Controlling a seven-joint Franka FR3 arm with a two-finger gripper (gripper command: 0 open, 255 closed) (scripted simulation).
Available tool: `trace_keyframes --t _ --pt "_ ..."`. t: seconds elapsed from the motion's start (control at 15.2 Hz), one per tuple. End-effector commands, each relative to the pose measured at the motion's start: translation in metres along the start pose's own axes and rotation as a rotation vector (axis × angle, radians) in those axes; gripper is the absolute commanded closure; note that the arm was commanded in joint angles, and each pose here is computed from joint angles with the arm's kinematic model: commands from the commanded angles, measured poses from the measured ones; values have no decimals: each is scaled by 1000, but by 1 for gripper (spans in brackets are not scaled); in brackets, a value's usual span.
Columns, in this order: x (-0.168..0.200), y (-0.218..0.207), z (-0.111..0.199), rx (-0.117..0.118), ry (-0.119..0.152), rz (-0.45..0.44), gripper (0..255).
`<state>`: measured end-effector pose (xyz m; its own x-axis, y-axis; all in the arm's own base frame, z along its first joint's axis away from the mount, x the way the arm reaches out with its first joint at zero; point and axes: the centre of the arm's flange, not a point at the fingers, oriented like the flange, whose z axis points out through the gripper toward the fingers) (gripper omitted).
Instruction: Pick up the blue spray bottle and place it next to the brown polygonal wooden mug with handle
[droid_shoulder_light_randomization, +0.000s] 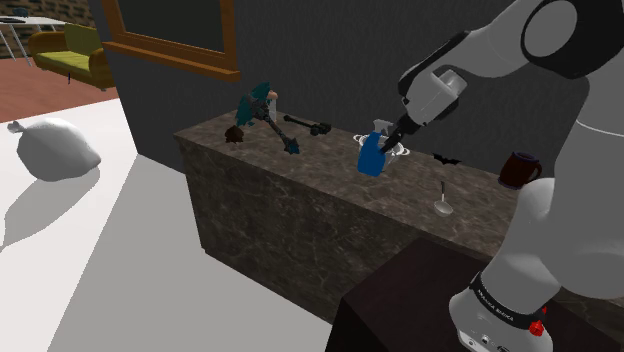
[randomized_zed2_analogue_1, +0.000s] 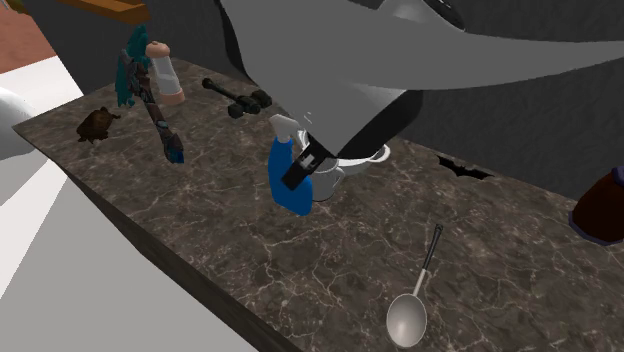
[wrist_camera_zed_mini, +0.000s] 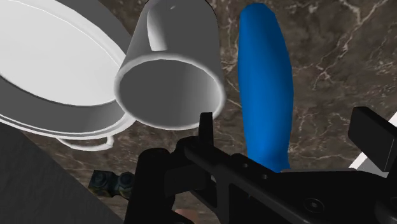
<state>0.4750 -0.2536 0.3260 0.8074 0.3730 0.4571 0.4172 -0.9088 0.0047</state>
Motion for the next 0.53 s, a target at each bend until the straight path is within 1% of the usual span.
trace_keyframes --t 0.0,0.2,0.46 --pt "0 0 11 0 4 -1 0" --pt "0 0 30 0 4 -1 0" --pt "0 0 30 0 4 -1 0"
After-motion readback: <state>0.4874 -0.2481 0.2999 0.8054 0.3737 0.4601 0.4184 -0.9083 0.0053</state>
